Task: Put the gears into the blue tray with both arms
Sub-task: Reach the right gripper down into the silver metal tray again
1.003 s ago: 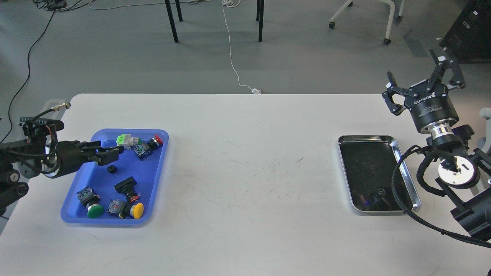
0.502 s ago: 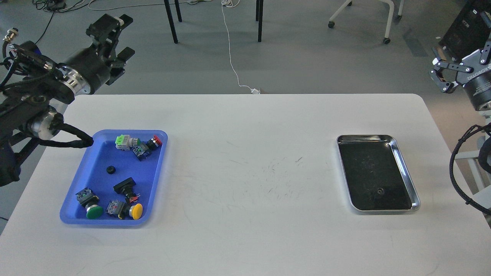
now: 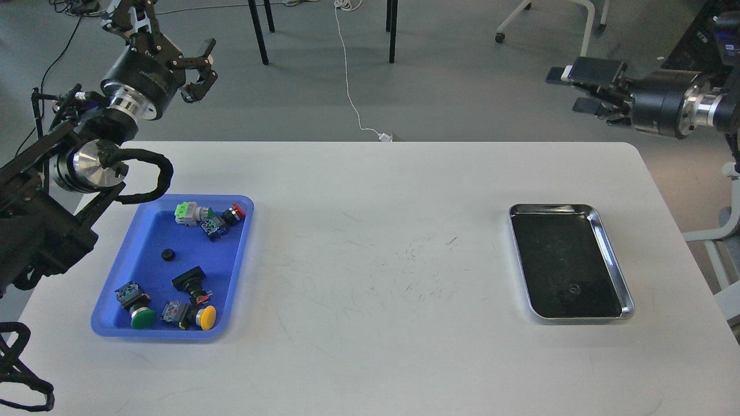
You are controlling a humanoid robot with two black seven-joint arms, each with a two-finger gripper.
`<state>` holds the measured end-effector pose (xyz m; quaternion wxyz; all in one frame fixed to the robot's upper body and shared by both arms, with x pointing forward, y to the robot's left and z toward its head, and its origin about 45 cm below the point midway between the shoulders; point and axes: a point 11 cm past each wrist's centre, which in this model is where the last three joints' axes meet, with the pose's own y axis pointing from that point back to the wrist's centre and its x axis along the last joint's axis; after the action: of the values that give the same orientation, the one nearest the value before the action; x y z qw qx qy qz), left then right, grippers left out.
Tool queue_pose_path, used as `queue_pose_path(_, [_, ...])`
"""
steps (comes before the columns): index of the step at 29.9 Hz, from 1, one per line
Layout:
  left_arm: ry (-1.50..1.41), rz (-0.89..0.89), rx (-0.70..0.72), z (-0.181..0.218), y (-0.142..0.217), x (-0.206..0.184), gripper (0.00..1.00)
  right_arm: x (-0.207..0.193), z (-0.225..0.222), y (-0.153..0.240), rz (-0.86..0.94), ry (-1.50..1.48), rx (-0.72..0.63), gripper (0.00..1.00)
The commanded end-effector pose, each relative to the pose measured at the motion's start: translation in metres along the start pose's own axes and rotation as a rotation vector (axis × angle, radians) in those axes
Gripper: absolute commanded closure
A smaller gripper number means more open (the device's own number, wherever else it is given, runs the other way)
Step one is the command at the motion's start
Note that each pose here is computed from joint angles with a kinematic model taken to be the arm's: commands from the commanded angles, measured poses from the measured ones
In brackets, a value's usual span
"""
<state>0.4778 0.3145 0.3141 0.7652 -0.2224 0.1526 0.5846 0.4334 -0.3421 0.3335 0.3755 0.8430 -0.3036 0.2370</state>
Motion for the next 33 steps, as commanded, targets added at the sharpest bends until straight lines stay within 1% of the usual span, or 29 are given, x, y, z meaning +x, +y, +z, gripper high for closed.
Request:
queue_pose_path(1, [0.038, 0.005, -0.027, 0.008, 0.000, 0.002, 0.02, -0.021, 0.010, -0.004, -0.167, 0.284, -0.119, 0.03])
queue_pose_path(5, [0.053, 0.009, -0.042, 0.011, 0.002, 0.004, 0.02, -0.049, 0.028, -0.006, -0.379, 0.532, -0.185, 0.05])
queue_pose_path(7, [0.054, 0.008, -0.039, 0.009, 0.003, 0.004, 0.02, -0.059, 0.037, -0.003, -0.457, 0.593, -0.204, 0.06])
queue_pose_path(13, [0.065, 0.009, -0.025, 0.000, 0.011, 0.010, 0.02, -0.094, 0.061, -0.007, -0.616, 0.702, -0.244, 0.18])
queue_pose_path(18, [0.063, 0.007, -0.014, -0.003, 0.012, 0.010, 0.02, -0.121, 0.089, -0.003, -0.659, 0.771, -0.242, 0.26])
queue_pose_path(20, [0.053, 0.019, -0.004, -0.005, 0.016, 0.017, 0.02, -0.127, 0.097, -0.002, -0.679, 0.797, -0.248, 0.32])
queue_pose_path(24, [0.055, 0.009, -0.001, -0.005, 0.018, 0.018, 0.02, -0.137, 0.102, -0.003, -0.696, 0.788, -0.244, 0.38])
queue_pose_path(33, [0.052, 0.013, 0.004, -0.006, 0.019, 0.019, 0.02, -0.173, 0.114, -0.005, -0.754, 0.737, -0.216, 0.43])
